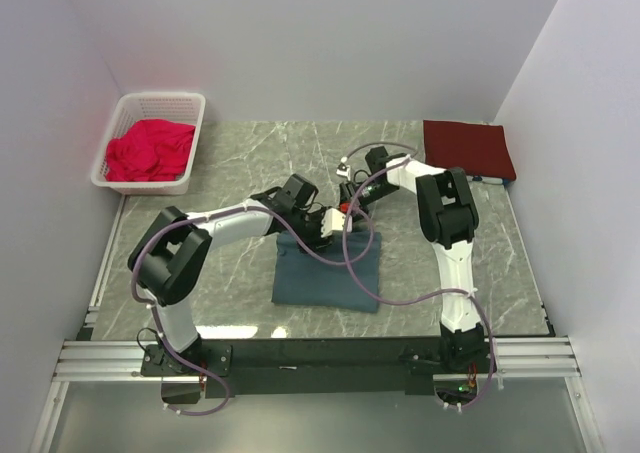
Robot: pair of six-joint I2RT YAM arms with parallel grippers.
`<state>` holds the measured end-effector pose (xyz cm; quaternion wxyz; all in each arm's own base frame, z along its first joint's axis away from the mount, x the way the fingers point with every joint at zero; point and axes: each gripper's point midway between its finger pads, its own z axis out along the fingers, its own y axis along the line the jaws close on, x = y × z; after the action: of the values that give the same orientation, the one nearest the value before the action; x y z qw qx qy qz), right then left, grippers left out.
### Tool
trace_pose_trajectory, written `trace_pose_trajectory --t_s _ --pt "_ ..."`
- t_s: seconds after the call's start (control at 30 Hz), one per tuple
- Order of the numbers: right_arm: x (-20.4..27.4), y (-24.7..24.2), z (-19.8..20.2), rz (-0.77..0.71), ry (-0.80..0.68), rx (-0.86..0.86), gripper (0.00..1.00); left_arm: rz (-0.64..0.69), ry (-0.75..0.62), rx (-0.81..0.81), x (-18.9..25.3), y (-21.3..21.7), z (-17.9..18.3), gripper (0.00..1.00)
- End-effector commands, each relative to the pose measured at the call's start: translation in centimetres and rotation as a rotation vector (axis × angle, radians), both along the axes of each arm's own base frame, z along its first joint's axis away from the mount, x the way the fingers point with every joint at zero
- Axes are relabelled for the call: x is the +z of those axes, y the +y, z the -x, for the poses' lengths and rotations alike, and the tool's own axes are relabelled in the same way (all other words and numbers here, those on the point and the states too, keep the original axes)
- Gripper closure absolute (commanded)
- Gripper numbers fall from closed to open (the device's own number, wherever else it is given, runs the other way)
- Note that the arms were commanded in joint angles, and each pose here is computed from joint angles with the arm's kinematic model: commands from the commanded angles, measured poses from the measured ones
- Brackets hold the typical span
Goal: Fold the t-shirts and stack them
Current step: Fold the tshirt
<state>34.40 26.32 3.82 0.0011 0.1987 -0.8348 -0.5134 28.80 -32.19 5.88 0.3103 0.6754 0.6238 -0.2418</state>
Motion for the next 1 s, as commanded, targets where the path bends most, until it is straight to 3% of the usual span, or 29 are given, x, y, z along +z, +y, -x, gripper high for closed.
trace_pose_trajectory --t_s 0.0,0.03,0.17,0.33,0.53,0.97 --pt "-0.4 1.2 0.9 -0.044 0.033 0.016 0.85 0.033 -0.058 -0.044 0.7 -1.2 -0.5 0.5" --pt "-0.6 1.4 1.3 -0.046 0.042 0.023 0.85 0.031 -0.051 -0.049 0.6 -1.3 -0.4 0.53" --pt "-1.2 1.7 2.2 -0.047 0.061 0.038 0.85 0.009 -0.028 -0.055 0.1 -1.3 -0.1 0.81" --pt "-1.9 2.2 3.3 -0.049 0.078 0.055 0.85 0.023 -0.047 -0.066 1.2 -1.5 0.6 0.99" --pt "-3.4 2.6 4.4 -0.04 0.125 0.077 0.86 0.042 -0.091 -0.061 3.6 -1.9 1.0 0.99" --pt "-4.7 2.5 5.6 -0.036 0.237 0.083 0.86 0.06 -0.199 -0.014 5.9 -2.1 -3.5 1.0"
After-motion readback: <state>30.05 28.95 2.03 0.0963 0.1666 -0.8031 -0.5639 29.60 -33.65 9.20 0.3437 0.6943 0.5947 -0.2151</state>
